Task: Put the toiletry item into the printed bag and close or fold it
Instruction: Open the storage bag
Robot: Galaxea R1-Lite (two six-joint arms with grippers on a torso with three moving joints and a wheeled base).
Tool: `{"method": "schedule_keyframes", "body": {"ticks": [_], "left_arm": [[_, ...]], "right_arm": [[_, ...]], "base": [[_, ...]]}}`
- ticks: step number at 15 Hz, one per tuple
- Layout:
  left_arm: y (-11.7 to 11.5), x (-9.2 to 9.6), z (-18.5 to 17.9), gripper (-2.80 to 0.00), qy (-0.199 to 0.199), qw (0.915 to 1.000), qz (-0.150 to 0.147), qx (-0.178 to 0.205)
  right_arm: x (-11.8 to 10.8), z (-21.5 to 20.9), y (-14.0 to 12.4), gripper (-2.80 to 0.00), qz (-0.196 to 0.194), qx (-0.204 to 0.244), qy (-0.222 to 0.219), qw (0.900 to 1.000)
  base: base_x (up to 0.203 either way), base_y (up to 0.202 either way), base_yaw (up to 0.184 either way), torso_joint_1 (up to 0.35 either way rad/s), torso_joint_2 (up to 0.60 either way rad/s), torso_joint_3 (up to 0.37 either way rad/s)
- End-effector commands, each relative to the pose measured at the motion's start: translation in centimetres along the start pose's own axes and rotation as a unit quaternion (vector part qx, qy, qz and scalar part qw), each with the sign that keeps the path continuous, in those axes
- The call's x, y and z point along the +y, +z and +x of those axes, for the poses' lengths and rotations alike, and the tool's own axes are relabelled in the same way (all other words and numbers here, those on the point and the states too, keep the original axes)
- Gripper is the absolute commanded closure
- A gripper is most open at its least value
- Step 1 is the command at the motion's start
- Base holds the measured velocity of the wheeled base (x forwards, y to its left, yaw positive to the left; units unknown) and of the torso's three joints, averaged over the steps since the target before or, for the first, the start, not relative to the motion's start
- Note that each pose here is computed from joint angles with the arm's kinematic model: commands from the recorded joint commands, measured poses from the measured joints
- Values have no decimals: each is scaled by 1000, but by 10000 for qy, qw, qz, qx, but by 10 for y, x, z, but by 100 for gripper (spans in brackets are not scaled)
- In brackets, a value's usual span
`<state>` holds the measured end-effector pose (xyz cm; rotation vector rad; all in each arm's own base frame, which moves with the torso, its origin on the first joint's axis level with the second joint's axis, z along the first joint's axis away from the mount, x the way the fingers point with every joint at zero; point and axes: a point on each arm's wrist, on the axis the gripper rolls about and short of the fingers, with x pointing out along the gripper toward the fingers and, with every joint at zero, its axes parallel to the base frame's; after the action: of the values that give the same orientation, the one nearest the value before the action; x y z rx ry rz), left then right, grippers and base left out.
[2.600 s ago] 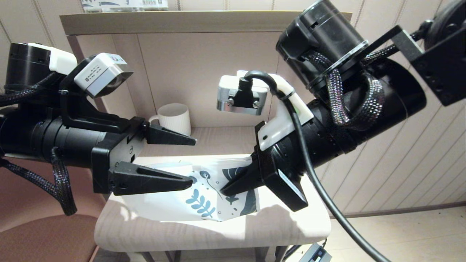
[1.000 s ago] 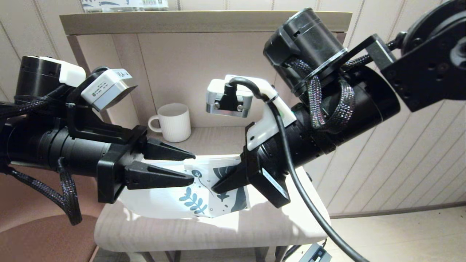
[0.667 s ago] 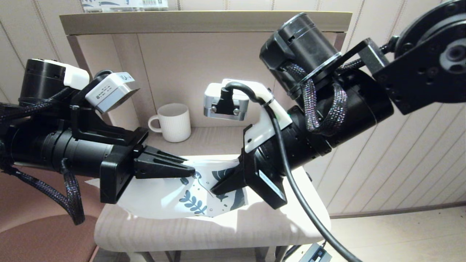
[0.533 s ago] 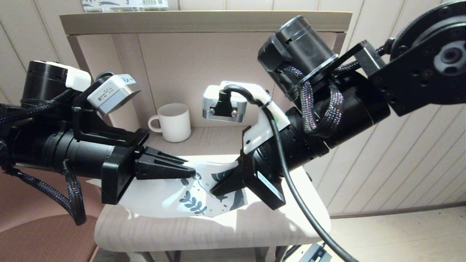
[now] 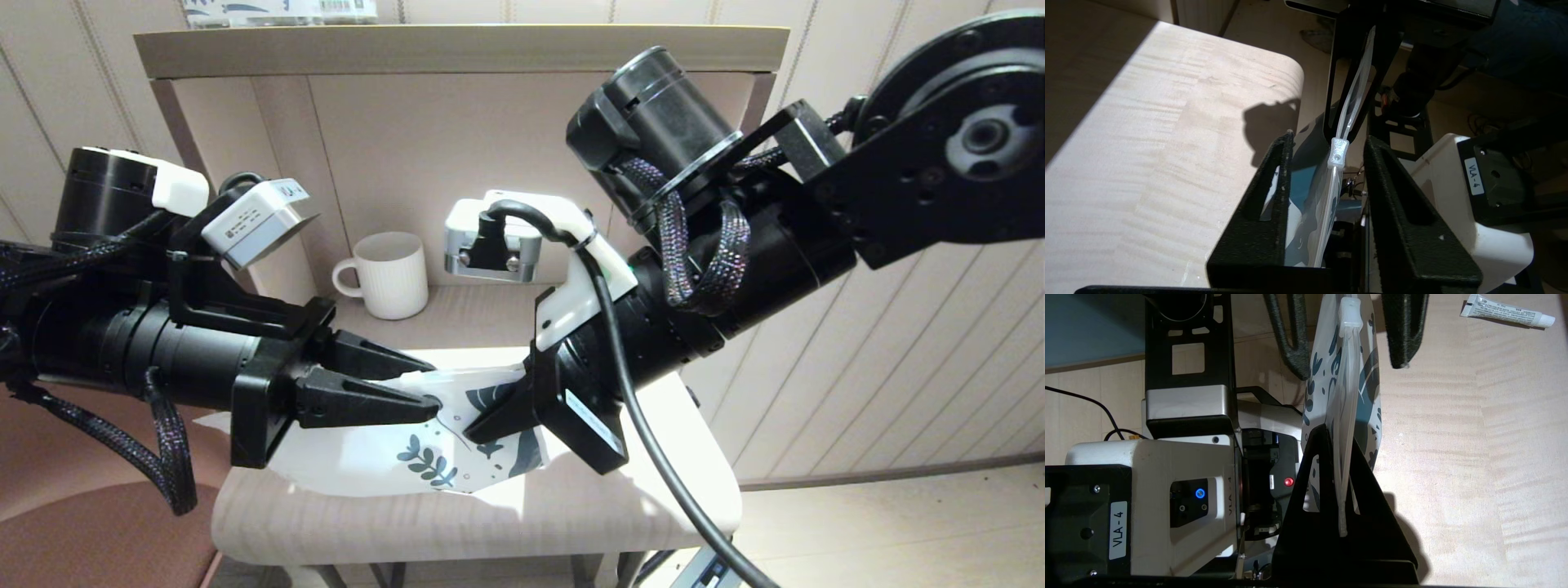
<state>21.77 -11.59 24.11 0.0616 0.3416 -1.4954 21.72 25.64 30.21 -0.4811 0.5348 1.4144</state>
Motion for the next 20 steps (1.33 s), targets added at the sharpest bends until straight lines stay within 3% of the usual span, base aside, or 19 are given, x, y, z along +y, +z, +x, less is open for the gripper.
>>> {"method": "schedule_keyframes", "body": {"ticks": [1,13,14,15,20], "left_arm": [[0,-1,0,-280,-27,10000,14,-11],[1,2,-2,-280,29,10000,69,-54],[1,1,-2,-63,22,10000,77,-56],[2,1,-2,0,22,9999,84,-61],[1,4,0,0,4,10000,34,-43]], "right_arm": [[0,0,-1,0,7,19,23,10000],[-1,3,-1,0,11,37,31,10000],[-1,4,-1,0,7,37,36,10000],[-1,3,-1,0,11,37,31,10000],[-2,4,-1,0,-4,12,20,10000]], "base": [[0,0,0,0,0,0],[0,0,0,0,0,0],[0,0,0,0,0,0],[0,0,0,0,0,0],[0,0,0,0,0,0]]}}
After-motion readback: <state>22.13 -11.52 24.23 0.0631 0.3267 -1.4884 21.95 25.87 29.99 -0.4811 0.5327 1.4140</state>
